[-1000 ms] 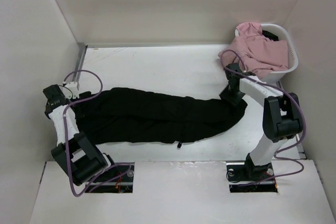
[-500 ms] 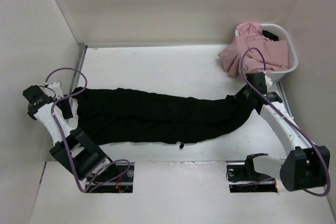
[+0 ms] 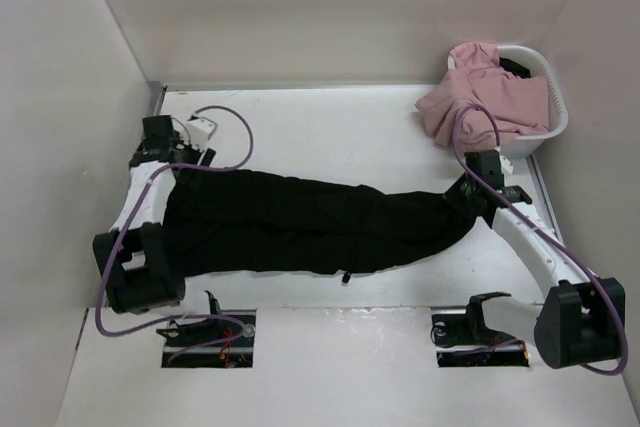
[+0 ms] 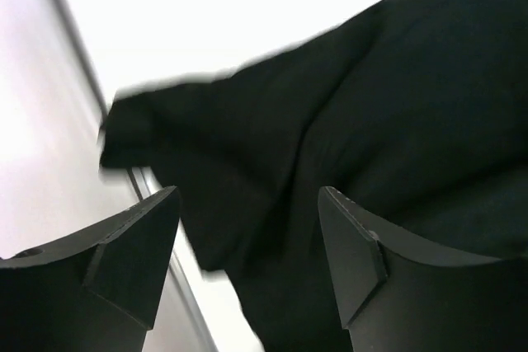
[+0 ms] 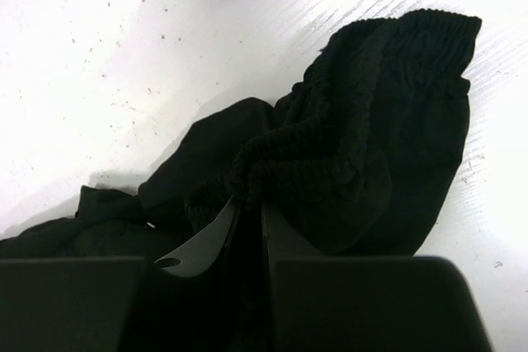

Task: Fold and stack the trousers
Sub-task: Fold the trousers

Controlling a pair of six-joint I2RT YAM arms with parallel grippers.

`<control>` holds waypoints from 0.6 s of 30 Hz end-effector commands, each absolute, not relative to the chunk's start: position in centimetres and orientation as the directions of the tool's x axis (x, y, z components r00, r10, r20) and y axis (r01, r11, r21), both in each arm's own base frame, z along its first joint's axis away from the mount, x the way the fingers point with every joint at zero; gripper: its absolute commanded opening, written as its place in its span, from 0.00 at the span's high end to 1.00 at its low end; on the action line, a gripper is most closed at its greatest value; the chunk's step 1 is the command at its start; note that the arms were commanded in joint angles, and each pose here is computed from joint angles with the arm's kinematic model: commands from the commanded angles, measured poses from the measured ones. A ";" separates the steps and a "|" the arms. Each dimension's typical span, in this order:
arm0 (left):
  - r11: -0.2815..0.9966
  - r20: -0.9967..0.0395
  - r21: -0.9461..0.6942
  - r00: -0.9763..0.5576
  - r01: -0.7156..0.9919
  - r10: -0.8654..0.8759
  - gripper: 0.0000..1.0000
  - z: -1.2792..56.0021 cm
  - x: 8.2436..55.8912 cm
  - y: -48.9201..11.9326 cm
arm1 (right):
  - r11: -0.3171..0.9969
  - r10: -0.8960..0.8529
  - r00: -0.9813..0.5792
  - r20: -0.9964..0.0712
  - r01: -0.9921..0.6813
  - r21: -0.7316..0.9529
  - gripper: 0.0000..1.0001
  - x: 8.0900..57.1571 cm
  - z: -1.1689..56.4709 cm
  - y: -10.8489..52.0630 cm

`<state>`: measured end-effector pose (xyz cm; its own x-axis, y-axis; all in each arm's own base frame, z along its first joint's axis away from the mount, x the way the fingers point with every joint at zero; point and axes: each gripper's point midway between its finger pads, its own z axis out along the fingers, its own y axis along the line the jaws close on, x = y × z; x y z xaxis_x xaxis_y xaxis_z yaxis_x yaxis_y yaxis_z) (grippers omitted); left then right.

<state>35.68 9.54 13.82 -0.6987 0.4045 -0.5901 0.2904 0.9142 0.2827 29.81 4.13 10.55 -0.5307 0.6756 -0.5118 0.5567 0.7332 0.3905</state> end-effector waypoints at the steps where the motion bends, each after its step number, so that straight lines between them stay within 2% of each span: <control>1: 0.796 -0.463 0.497 -0.670 0.346 0.580 0.35 12.0 38.1 11.2 | 0.757 0.651 -0.513 -0.559 0.494 0.428 1.00 30.9 12.4 4.7; 5: 0.788 -0.390 0.498 -0.719 0.362 0.576 0.41 9.7 38.8 12.4 | 0.755 0.653 -0.515 -0.555 0.500 0.425 1.00 30.0 11.9 4.6; 15: 0.838 -0.310 0.412 -0.809 0.359 0.499 0.41 6.0 36.3 13.8 | 0.755 0.651 -0.506 -0.565 0.507 0.416 1.00 29.6 12.1 4.1; 18: 0.850 -0.300 0.401 -0.827 0.343 0.475 0.48 5.3 36.3 14.3 | 0.757 0.649 -0.506 -0.568 0.504 0.416 1.00 29.9 12.3 4.2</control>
<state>35.96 13.56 5.16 -0.8137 0.4965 -0.3022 0.3658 0.8415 0.3975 28.98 4.11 10.99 -0.5273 0.6615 -0.5332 0.5315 0.7464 0.4005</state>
